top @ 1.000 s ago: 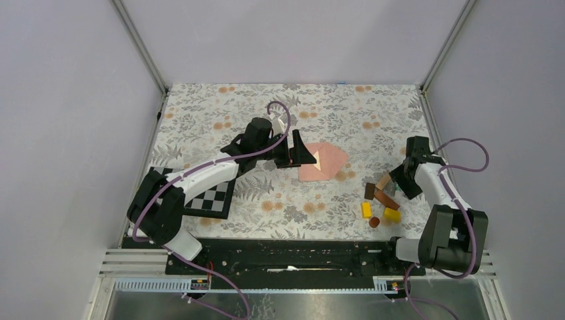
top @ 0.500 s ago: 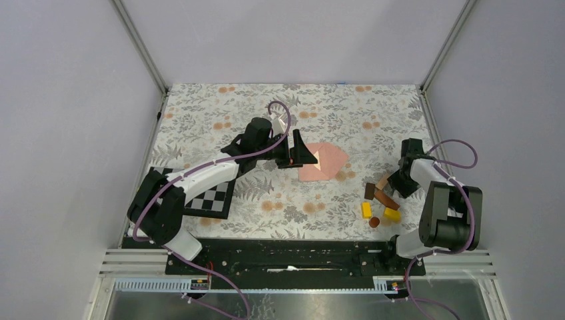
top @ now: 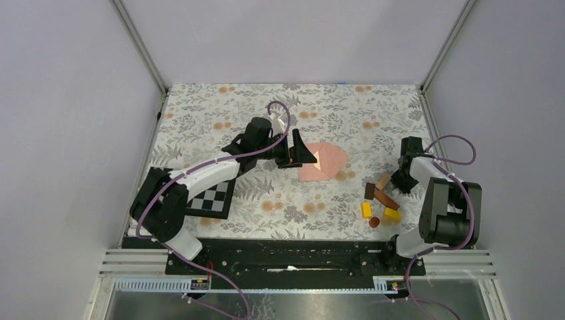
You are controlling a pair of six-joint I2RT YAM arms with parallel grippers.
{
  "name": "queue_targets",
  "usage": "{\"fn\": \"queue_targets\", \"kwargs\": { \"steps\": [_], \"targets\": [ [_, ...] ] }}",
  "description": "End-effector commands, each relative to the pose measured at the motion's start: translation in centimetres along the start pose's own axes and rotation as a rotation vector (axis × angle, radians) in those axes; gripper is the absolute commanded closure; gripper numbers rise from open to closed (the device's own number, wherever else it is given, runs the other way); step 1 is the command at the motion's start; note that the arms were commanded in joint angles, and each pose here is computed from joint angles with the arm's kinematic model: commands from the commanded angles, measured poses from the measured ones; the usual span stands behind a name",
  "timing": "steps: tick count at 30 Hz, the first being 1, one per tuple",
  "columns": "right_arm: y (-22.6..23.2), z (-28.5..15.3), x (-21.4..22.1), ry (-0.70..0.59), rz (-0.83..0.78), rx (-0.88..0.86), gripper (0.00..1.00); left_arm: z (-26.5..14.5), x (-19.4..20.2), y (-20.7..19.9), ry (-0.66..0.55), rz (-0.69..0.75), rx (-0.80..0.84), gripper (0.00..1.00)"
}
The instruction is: Place the letter into the envelope and seal it
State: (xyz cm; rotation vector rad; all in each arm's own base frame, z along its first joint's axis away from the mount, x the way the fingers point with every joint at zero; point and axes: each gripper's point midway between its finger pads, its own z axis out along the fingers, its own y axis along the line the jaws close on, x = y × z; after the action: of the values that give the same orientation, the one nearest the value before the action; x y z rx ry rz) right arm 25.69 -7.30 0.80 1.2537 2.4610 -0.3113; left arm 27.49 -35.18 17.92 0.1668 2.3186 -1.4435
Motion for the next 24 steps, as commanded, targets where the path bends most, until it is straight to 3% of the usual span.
{"fn": "queue_targets", "kwargs": {
  "steps": [1,11,16,20,22,24],
  "targets": [
    [-0.6,-0.3,-1.0,-0.037,-0.013,0.026,0.87,0.1,-0.7,-0.6,-0.016,0.023,0.046,0.11],
    [0.9,-5.2,-1.2,-0.055,0.012,-0.167,0.94,0.2,-1.6,-0.9,-0.032,0.015,0.076,0.11],
    [3.6,-10.1,-1.1,-0.063,-0.036,-0.424,0.94,-0.4,-2.8,-2.8,-0.063,0.052,0.149,0.11],
    [8.8,-15.9,0.4,-0.015,-0.216,-0.753,0.93,-1.3,-4.2,-4.8,-0.096,0.156,0.192,0.11],
    [11.4,-18.8,2.2,0.032,-0.340,-0.878,0.93,-2.1,-5.0,-5.9,-0.121,0.274,0.178,0.12],
    [13.3,-21.4,4.3,0.096,-0.439,-0.970,0.94,-3.0,-5.9,-6.5,-0.167,0.485,0.114,0.11]
  ]
}}
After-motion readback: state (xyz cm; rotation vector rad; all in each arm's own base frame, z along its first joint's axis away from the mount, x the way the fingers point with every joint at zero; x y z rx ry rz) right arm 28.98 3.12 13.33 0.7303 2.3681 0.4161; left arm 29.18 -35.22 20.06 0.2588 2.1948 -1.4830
